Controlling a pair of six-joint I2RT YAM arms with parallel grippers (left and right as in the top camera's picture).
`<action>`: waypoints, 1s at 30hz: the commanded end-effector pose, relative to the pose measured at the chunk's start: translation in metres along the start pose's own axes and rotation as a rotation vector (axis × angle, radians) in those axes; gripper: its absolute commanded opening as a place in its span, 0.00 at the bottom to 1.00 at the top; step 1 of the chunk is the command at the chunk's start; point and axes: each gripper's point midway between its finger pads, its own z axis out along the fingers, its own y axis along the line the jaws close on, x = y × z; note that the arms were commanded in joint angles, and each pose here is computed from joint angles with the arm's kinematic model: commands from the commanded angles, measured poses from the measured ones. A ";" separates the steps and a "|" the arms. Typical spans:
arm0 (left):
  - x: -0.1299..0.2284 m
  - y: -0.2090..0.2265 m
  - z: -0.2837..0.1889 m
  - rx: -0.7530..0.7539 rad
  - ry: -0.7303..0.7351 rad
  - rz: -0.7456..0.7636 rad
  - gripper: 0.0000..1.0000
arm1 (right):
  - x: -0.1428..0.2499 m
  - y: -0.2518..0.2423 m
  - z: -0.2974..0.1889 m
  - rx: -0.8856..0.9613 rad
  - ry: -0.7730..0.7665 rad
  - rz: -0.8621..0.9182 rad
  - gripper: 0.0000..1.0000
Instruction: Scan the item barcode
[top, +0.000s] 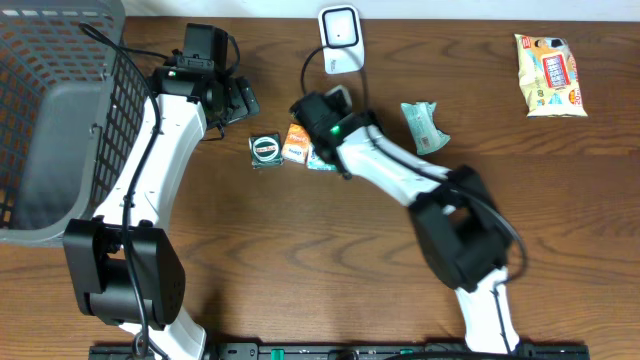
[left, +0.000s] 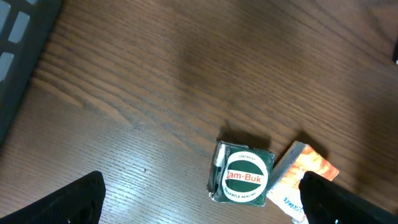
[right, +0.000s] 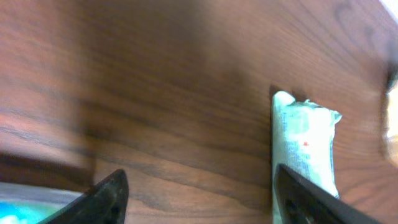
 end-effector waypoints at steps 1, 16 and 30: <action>-0.002 0.001 0.000 -0.008 -0.004 -0.002 0.98 | -0.024 -0.049 -0.020 -0.127 -0.040 0.189 0.58; -0.002 0.001 0.000 -0.008 -0.004 -0.002 0.98 | 0.042 -0.121 0.088 -0.620 0.174 0.477 0.77; -0.002 0.001 0.000 -0.008 -0.004 -0.002 0.98 | 0.058 -0.094 0.102 -0.830 0.219 0.519 0.17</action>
